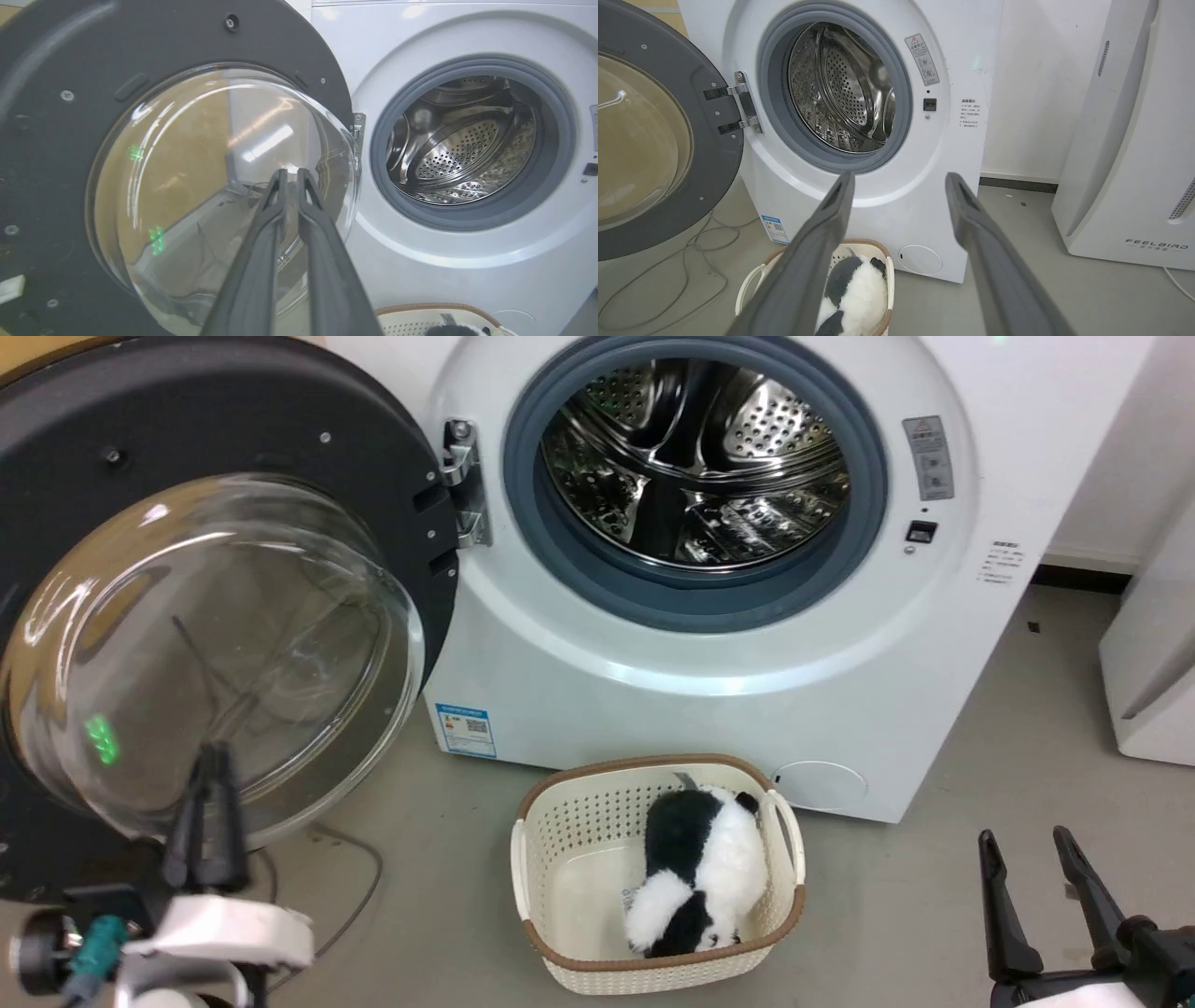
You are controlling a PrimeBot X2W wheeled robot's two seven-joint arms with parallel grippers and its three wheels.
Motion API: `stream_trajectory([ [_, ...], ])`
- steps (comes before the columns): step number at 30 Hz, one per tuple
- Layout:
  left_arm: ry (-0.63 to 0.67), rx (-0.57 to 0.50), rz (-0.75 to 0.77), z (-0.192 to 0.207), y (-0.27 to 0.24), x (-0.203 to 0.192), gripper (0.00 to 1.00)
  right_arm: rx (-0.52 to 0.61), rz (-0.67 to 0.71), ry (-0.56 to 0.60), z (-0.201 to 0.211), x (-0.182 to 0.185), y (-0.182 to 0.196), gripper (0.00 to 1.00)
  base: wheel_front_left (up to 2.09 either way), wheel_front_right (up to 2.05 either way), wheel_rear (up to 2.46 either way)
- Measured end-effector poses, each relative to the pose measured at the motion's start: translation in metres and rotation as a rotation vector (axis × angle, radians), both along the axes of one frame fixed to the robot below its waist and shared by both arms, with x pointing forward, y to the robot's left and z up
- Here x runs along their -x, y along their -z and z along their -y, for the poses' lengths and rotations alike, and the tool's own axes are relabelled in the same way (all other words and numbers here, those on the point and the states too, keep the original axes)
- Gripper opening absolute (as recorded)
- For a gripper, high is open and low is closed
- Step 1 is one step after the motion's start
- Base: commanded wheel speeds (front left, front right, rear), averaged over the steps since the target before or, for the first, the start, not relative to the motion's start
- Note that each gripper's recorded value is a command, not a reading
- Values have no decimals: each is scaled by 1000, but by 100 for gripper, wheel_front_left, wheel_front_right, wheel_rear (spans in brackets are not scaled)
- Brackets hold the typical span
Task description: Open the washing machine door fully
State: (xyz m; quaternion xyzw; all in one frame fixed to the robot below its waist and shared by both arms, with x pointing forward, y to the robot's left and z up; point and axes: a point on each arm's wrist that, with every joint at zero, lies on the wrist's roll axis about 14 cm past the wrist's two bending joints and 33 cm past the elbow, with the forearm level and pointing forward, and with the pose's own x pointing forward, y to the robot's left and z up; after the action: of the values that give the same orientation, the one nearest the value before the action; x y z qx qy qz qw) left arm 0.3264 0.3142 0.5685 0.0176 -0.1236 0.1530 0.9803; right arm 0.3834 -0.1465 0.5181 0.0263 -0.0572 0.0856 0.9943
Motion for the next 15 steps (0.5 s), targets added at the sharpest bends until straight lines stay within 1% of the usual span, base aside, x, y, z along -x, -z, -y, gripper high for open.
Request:
stream_trajectory([
  [2, 41, 29, -2, 14, 5, -2, 100, -2, 5, 9, 3, 2, -2, 100, 0, 0, 0],
  [7, 130, 43, -33, 39, 17, -7, 100, -2, 6, 31, 11, 10, -2, 100, 0, 0, 0],
  [15, 203, 45, -59, 75, 27, -20, 100, -4, 14, 78, 27, 24, -4, 100, 0, 0, 0],
])
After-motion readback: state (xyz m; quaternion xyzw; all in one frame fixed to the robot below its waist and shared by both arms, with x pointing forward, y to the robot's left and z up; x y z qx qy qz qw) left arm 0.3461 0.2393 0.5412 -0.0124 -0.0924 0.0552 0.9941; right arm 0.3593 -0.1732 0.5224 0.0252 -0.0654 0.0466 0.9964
